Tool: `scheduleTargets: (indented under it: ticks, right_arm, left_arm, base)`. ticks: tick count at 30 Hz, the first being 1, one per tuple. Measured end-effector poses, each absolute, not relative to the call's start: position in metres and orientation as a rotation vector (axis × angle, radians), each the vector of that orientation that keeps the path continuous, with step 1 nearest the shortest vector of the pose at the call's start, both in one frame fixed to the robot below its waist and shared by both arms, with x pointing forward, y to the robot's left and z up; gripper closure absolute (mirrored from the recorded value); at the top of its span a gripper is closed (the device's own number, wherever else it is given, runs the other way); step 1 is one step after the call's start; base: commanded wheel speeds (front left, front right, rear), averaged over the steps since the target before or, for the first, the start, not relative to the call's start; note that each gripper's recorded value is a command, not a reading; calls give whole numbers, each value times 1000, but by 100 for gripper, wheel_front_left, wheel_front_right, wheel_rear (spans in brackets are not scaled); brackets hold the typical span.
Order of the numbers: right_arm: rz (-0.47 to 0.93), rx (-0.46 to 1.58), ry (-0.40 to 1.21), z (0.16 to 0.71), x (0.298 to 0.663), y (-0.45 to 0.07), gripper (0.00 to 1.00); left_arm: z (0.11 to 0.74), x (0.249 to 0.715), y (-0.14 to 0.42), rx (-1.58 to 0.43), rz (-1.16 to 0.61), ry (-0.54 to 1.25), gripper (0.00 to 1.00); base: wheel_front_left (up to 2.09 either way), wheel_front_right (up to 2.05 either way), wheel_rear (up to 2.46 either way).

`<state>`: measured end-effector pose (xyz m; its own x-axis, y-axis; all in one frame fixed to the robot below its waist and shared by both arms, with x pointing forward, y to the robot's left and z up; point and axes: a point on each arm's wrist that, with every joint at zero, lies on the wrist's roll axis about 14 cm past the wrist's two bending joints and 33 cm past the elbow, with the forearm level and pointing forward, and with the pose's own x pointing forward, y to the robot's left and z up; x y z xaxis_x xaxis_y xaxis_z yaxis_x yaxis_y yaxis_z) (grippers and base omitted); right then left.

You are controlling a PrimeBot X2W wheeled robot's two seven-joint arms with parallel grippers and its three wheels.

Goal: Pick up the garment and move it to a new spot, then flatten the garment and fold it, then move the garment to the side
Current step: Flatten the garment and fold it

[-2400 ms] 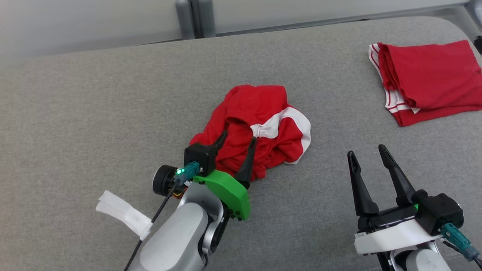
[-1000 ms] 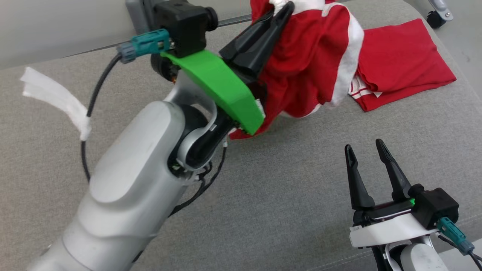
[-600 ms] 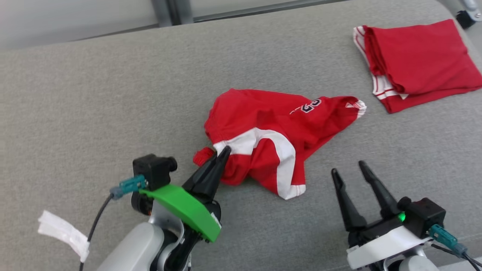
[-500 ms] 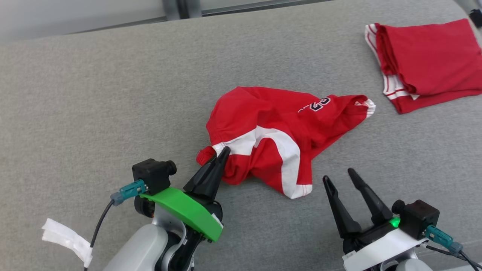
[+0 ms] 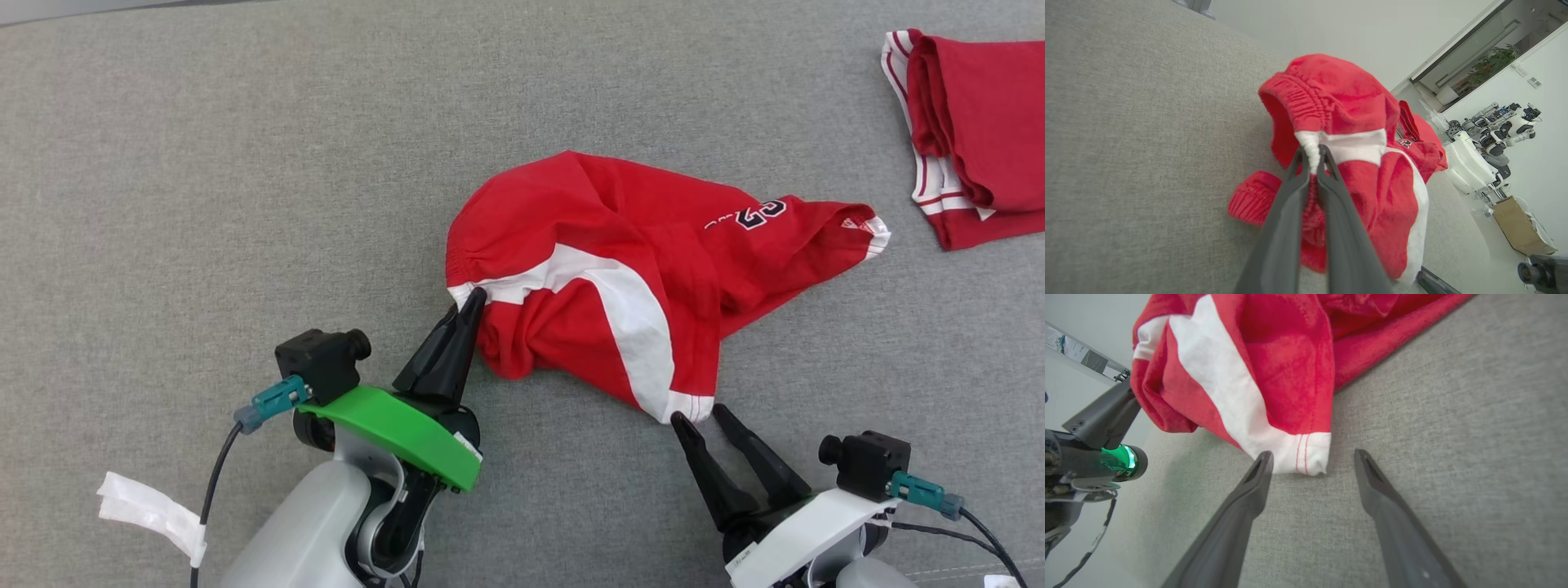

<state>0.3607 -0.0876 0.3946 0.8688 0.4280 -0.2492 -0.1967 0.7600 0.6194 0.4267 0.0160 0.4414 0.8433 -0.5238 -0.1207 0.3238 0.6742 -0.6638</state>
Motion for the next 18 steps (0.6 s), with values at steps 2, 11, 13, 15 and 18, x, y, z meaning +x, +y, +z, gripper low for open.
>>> scheduleTargets:
  ticks: [2,11,13,15,18]
  right_arm:
    - [358,619,411,390,361,-86,12]
    - [386,628,410,392,374,-81,100]
    - [372,632,377,401,378,-88,100]
    - [321,639,310,415,388,-107,100]
    - [240,628,197,442,398,-146,100]
  left_arm:
    - [440,428,17,-670,-488,314,100]
    - [436,432,22,-652,-480,312,100]
    - [438,433,25,-643,-479,306,100]
    - [442,434,27,-636,-479,294,100]
    - [450,432,27,-630,-497,278,100]
  base:
    - [0,0,0]
    - [0,0,0]
    - [0,0,0]
    - [0,0,0]
    - [0,0,0]
